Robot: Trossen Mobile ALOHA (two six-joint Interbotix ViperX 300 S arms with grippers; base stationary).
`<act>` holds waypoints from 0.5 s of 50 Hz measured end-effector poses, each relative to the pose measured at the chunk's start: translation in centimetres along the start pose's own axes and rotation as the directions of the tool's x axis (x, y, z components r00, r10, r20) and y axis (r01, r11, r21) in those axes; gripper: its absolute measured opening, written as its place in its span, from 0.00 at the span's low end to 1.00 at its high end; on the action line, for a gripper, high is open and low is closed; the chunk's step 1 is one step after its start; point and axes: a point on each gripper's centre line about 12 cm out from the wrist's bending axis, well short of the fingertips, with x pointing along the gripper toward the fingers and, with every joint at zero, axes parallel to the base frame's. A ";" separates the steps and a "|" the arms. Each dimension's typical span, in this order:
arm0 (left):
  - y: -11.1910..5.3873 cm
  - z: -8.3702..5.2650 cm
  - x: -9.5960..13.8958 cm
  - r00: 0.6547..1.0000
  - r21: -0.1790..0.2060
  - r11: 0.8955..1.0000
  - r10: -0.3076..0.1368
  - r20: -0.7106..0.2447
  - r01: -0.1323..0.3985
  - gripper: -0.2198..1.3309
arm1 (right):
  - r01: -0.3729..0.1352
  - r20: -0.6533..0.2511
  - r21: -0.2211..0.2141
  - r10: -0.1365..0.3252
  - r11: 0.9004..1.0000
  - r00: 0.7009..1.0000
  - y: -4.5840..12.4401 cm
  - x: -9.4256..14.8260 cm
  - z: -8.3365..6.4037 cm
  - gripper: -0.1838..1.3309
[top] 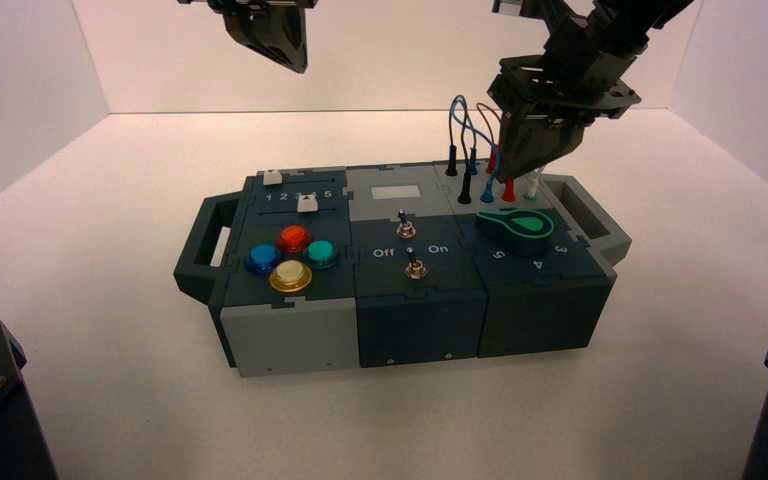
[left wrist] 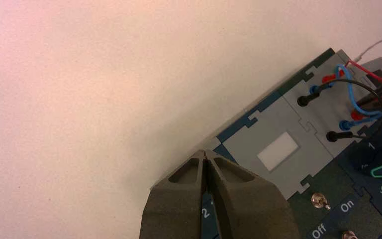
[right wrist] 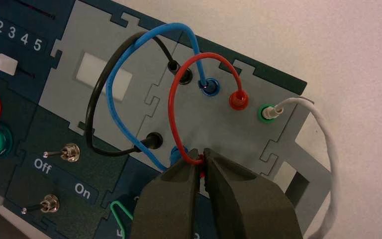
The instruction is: Insert the red wire.
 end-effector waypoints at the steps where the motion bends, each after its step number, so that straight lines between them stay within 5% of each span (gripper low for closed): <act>1: 0.0 0.0 0.0 1.000 0.000 1.000 0.000 0.000 0.000 0.04 | 0.000 0.000 0.000 0.000 1.000 1.000 0.0 0.0 0.0 0.08; 20: 0.3 0.3 -0.6 1.000 -0.010 1.000 0.005 0.020 -0.005 0.04 | -0.014 -0.004 -0.010 0.014 1.000 1.000 0.4 -1.2 -0.7 0.09; 25: 0.6 0.3 -0.7 1.000 -0.017 1.000 0.010 0.025 -0.010 0.04 | -0.027 -0.023 0.004 0.027 1.000 0.999 0.5 -1.2 -0.7 0.22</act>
